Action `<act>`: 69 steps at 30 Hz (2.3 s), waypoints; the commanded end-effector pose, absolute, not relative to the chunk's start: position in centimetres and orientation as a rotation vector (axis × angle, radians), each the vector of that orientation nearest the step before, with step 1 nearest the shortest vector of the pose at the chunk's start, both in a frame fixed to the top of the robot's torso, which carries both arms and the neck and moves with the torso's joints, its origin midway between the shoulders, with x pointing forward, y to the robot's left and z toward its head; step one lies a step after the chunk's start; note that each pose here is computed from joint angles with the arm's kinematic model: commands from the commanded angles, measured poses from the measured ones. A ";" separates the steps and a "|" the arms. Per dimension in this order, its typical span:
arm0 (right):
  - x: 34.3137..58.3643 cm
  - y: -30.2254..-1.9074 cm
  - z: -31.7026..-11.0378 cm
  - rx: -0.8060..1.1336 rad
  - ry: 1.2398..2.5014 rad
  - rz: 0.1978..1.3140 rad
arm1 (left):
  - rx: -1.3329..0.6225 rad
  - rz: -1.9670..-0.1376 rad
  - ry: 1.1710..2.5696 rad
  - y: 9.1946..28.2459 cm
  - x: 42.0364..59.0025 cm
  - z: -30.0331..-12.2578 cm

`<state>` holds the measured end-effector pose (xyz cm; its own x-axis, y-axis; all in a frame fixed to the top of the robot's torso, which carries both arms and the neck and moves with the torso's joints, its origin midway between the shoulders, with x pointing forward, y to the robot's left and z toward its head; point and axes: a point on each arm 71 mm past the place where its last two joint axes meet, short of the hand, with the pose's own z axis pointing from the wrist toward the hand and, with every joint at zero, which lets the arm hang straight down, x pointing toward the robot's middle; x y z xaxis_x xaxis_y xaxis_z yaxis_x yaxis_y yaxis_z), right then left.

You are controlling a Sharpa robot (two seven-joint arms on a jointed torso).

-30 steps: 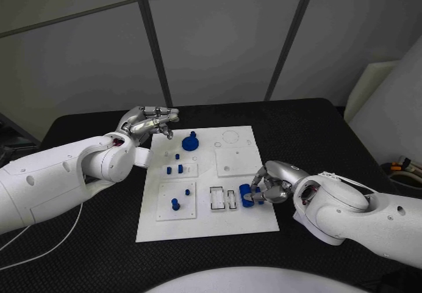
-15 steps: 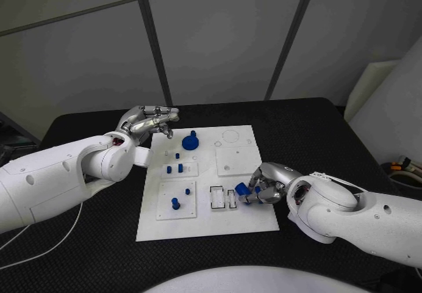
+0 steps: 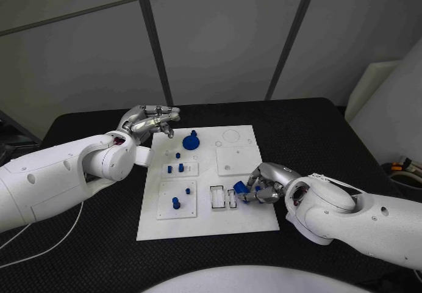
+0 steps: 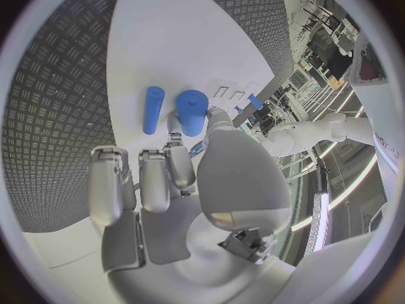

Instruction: Assemble the parts on the task board

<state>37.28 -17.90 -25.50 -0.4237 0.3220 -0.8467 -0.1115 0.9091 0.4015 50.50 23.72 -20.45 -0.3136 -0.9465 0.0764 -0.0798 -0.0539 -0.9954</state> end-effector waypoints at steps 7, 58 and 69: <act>36.4 -18.3 -24.5 0.260 1.886 0.550 | -1.137 -1.478 1.466 23.6 50.5 -20.4; 37.2 -12.7 -25.6 0.228 1.968 0.715 | -1.136 -1.490 1.478 23.2 50.4 -20.4; 36.6 -12.6 -25.0 0.189 1.948 0.736 | -1.136 -1.489 1.478 23.2 50.4 -20.4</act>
